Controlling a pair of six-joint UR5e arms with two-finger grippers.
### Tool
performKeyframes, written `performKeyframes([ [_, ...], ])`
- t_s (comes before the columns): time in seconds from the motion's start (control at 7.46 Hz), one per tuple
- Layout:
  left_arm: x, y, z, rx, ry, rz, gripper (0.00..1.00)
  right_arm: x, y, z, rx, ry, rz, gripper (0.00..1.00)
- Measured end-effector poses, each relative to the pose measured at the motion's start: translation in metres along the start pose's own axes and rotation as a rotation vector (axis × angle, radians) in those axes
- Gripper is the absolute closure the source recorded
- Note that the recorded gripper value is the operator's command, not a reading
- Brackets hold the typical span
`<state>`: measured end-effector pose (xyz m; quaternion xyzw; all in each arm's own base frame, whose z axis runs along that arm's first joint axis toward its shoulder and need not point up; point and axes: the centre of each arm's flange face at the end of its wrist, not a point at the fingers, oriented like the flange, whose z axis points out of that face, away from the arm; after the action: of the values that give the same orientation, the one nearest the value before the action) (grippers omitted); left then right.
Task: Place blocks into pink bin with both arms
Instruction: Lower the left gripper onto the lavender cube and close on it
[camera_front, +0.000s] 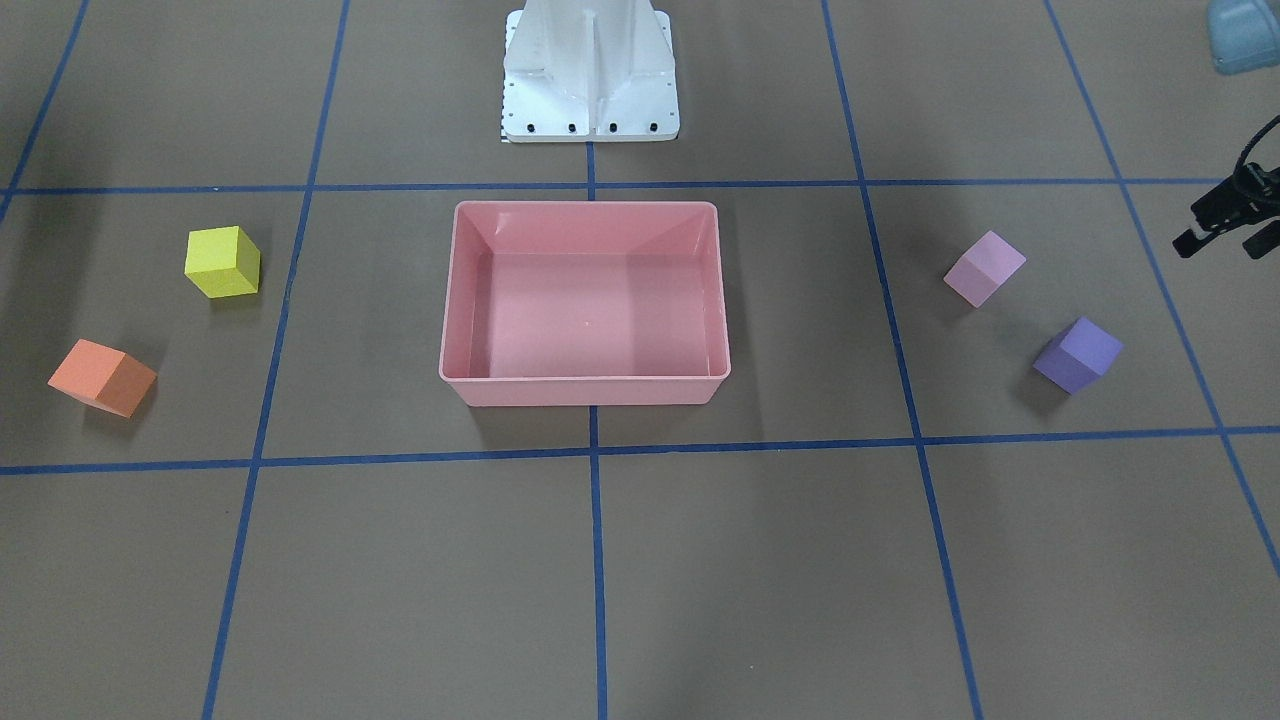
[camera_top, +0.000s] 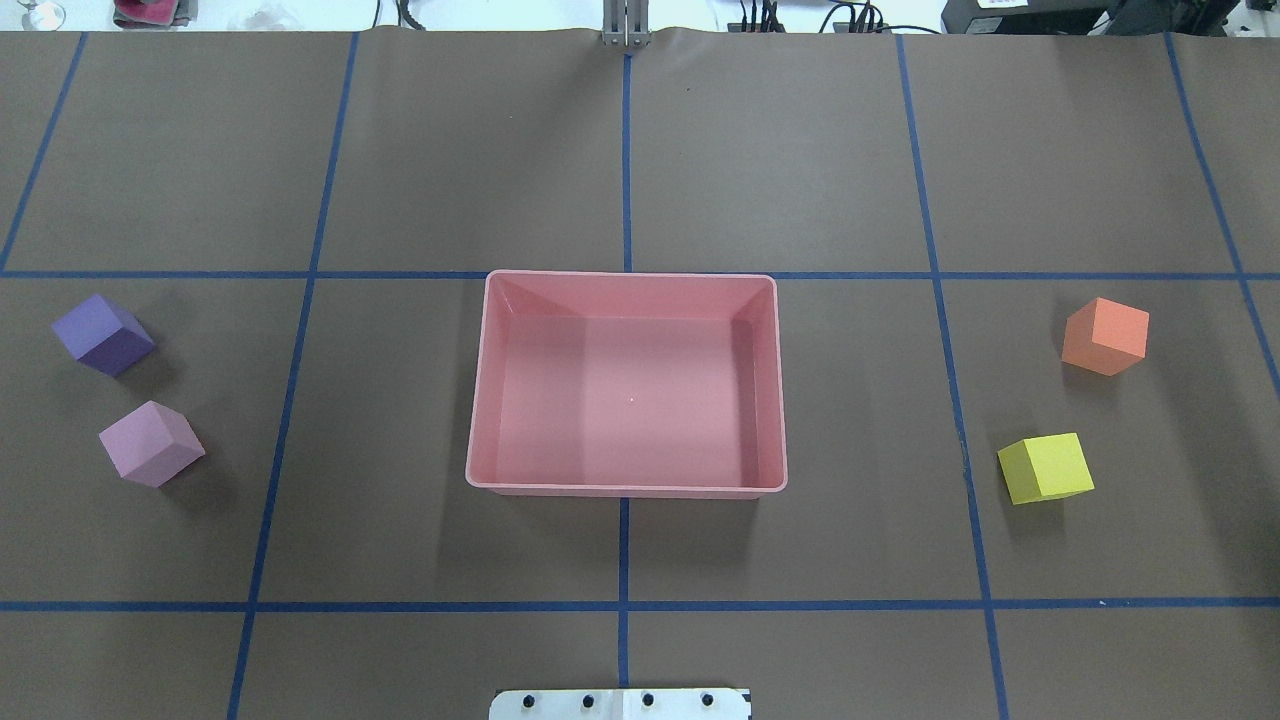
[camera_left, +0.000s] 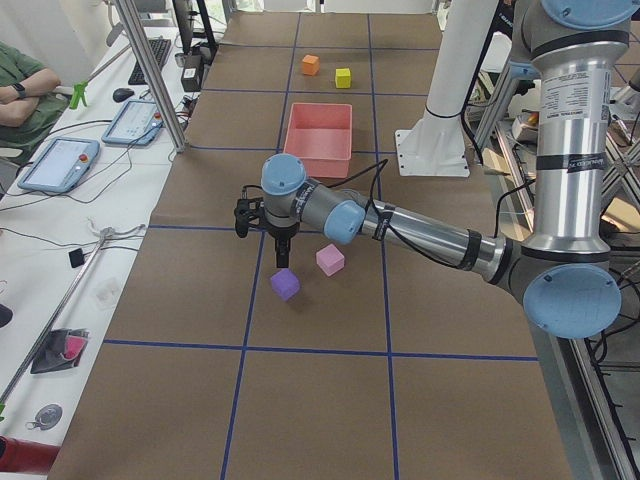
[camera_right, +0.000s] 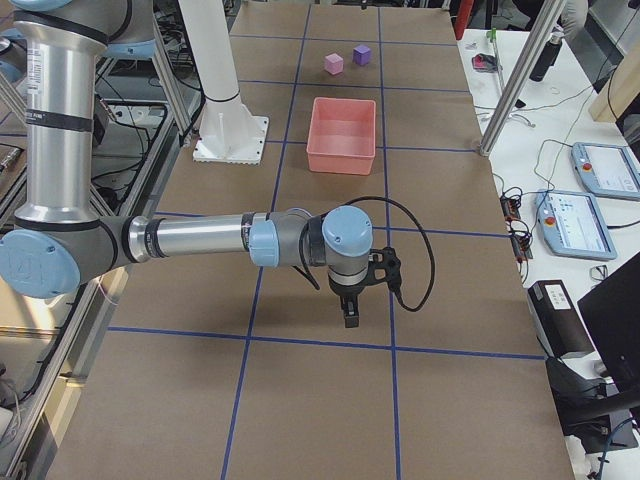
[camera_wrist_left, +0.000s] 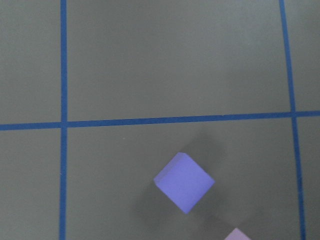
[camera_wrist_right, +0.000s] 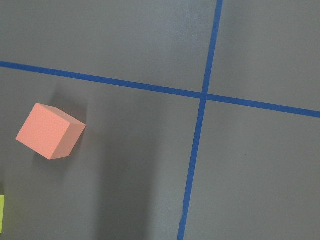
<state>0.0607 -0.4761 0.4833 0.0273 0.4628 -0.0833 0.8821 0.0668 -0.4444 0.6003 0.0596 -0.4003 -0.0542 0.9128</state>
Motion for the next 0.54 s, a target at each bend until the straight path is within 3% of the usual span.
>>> performKeyframes([
  [0.54,0.091,0.054,0.079,0.061,-0.141,-0.273,0.00,0.002,0.004,0.003,-0.004,0.000,0.000,0.00],
])
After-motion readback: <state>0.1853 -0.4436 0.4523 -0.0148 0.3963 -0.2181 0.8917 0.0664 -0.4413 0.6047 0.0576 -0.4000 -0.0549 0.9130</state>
